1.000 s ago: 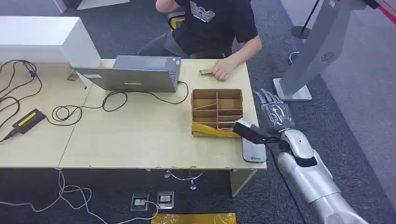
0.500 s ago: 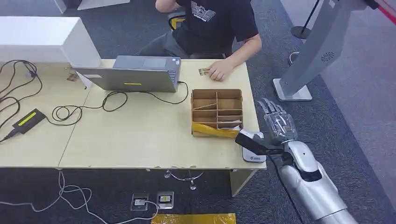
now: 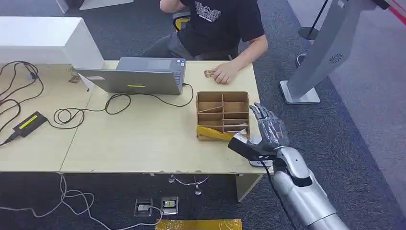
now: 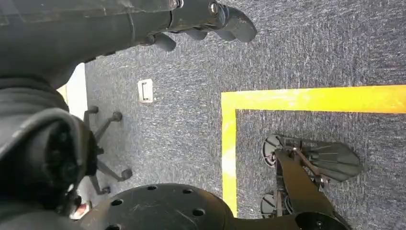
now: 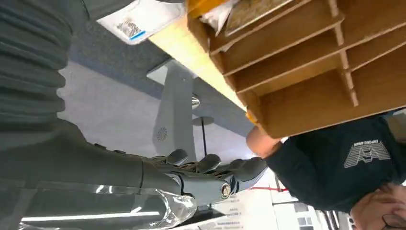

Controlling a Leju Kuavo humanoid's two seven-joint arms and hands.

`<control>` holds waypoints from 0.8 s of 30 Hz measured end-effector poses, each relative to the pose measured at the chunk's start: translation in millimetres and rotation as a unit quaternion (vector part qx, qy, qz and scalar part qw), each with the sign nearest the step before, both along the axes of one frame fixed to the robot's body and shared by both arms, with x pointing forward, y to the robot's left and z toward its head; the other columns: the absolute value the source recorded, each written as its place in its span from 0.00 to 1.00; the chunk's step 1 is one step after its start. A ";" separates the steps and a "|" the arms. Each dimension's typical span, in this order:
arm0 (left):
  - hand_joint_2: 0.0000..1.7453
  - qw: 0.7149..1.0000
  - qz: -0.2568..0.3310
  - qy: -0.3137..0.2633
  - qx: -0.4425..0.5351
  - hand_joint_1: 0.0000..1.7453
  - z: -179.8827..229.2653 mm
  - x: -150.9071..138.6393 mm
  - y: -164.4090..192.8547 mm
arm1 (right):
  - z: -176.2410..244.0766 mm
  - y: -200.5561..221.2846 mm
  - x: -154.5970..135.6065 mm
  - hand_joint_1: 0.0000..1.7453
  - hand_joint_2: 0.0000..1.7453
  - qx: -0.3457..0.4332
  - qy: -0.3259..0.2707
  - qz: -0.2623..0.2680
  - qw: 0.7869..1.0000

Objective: Pass the card to the sensor for recognition and then transmit it.

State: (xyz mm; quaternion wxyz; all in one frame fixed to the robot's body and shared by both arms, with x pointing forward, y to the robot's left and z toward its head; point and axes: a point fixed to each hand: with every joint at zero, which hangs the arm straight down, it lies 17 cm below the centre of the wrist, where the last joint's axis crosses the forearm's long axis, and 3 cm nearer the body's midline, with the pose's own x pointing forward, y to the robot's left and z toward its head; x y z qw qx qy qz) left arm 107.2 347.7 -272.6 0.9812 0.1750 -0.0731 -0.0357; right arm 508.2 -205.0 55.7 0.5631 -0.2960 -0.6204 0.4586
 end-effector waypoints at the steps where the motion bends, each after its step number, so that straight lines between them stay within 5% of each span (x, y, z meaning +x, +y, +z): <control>1: 0.00 1.000 -0.001 0.000 0.000 0.00 0.0 0.1 0.0 | -3.1 5.6 -1.2 0.00 1.00 0.003 0.004 0.002 1.000; 24: 0.00 1.000 -0.003 0.000 -0.007 0.00 -0.5 0.1 -2.9 | -9.6 38.6 -0.8 0.00 1.00 0.017 0.020 0.018 1.000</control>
